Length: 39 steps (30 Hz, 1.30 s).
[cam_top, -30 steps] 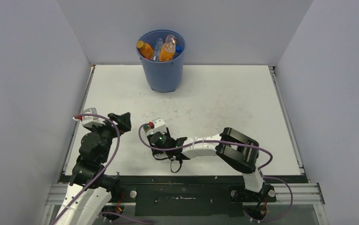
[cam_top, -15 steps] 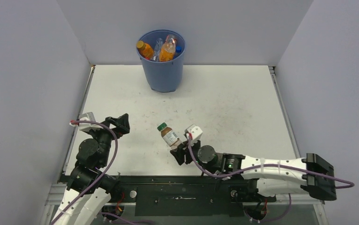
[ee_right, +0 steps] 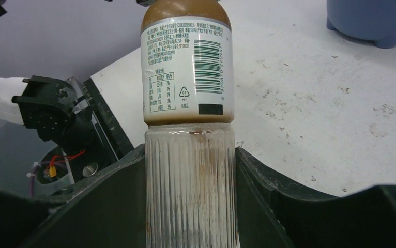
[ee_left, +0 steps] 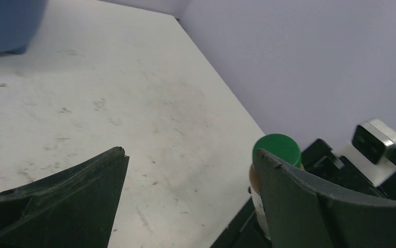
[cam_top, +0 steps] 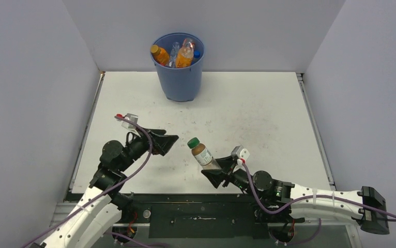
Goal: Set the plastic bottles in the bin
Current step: Pick up the plastic bottle at the center of the board, then place the plastic bottle in the trash bin.
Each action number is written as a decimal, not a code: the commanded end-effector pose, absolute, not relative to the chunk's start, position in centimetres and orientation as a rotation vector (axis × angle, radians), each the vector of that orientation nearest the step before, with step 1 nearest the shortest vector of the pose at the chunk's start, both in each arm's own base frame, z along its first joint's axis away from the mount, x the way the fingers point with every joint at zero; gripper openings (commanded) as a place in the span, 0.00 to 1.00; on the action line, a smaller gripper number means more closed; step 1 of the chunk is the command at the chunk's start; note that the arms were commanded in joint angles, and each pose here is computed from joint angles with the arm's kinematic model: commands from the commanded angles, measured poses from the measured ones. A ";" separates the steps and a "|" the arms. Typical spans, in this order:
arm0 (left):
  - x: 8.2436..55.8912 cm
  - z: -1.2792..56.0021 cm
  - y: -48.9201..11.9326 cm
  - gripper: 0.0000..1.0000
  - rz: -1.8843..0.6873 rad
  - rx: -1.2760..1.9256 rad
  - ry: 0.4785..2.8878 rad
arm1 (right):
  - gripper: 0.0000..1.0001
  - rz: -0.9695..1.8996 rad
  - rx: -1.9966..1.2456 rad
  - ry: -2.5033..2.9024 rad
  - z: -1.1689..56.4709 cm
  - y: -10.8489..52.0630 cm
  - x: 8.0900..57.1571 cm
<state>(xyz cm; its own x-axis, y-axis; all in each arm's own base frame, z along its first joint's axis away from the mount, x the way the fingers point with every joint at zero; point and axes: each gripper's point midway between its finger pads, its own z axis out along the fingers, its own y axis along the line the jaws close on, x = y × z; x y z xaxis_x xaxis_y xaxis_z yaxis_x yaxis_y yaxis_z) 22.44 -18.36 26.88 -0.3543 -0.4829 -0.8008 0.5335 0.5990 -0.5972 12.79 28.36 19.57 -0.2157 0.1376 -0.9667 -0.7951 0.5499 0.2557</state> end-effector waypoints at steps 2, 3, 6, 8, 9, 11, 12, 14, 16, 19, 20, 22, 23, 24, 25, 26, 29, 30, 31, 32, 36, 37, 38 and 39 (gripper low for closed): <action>18.1 32.6 -23.2 0.92 -1.384 0.286 1.424 | 0.39 1.139 -0.544 1.380 23.6 29.3 11.1; 17.9 32.9 -23.7 0.92 -1.400 0.294 1.417 | 0.39 1.151 -0.545 1.376 23.6 29.5 11.0; 16.8 33.6 -25.2 0.93 -1.465 0.326 1.395 | 0.39 1.164 -0.536 1.370 23.6 29.8 11.0; 16.4 33.6 -26.1 0.94 -1.498 0.333 1.388 | 0.39 1.168 -0.520 1.359 24.0 29.8 11.1; 16.0 33.6 -26.5 0.94 -1.511 0.342 1.388 | 0.39 1.167 -0.513 1.354 24.1 29.7 11.2; 15.9 33.3 -27.1 0.94 -1.509 0.342 1.401 | 0.39 1.166 -0.510 1.341 24.5 29.7 11.3; 15.9 33.2 -27.3 0.94 -1.507 0.339 1.406 | 0.39 1.163 -0.513 1.339 24.6 29.8 11.3; 15.9 33.1 -27.7 0.92 -1.511 0.339 1.410 | 0.39 1.156 -0.517 1.341 24.5 29.9 11.4; 15.9 33.1 -28.1 0.86 -1.513 0.337 1.415 | 0.39 1.152 -0.521 1.345 24.4 30.0 11.4; 16.3 33.4 -28.1 0.72 -1.506 0.310 1.415 | 0.39 1.147 -0.527 1.355 24.1 30.1 11.4; 16.5 33.5 -28.0 0.71 -1.508 0.294 1.412 | 0.39 1.145 -0.530 1.359 24.0 30.2 11.4; 16.6 33.8 -28.0 0.74 -1.526 0.258 1.407 | 0.39 1.140 -0.532 1.361 23.9 30.2 11.4; 16.7 33.9 -28.0 0.76 -1.536 0.245 1.405 | 0.39 1.136 -0.531 1.362 23.8 30.1 11.4; 16.8 34.0 -28.0 0.78 -1.546 0.233 1.404 | 0.39 1.135 -0.532 1.360 23.8 30.1 11.4; 16.8 34.1 -28.1 0.79 -1.557 0.224 1.402 | 0.39 1.132 -0.529 1.359 23.9 30.0 11.4; 16.8 34.1 -28.1 0.80 -1.573 0.211 1.403 | 0.39 1.131 -0.527 1.357 23.9 30.0 11.5; 16.8 34.3 -28.4 0.75 -1.610 0.193 1.399 | 0.39 1.127 -0.527 1.355 23.9 29.9 11.5; 16.6 34.3 -28.5 0.71 -1.622 0.197 1.398 | 0.39 1.127 -0.528 1.355 23.8 30.0 11.5; 16.6 34.3 -28.6 0.64 -1.628 0.200 1.399 | 0.39 1.127 -0.528 1.356 23.8 30.0 11.4; 16.5 34.2 -28.7 0.54 -1.632 0.204 1.404 | 0.39 1.127 -0.525 1.354 23.8 29.9 11.4; 16.4 33.9 -28.8 0.29 -1.635 0.205 1.412 | 0.39 1.127 -0.521 1.357 23.6 29.8 11.4; 16.3 33.9 -28.9 0.21 -1.636 0.211 1.412 | 0.39 1.126 -0.517 1.358 23.6 29.8 11.4; 16.3 34.0 -29.0 0.12 -1.634 0.220 1.409 | 0.42 1.125 -0.511 1.359 23.7 29.7 11.5; 16.2 34.0 -29.1 0.01 -1.627 0.234 1.407 | 0.54 1.123 -0.505 1.369 23.7 29.7 11.5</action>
<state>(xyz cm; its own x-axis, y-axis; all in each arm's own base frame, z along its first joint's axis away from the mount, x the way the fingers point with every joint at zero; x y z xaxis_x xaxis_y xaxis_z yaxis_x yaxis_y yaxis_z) 17.03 -29.00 30.53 -0.5813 -0.4780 -0.6585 0.6740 0.1706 -0.7188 11.56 29.91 21.29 -0.1903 0.2465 -0.9503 -0.8454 0.4509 0.2862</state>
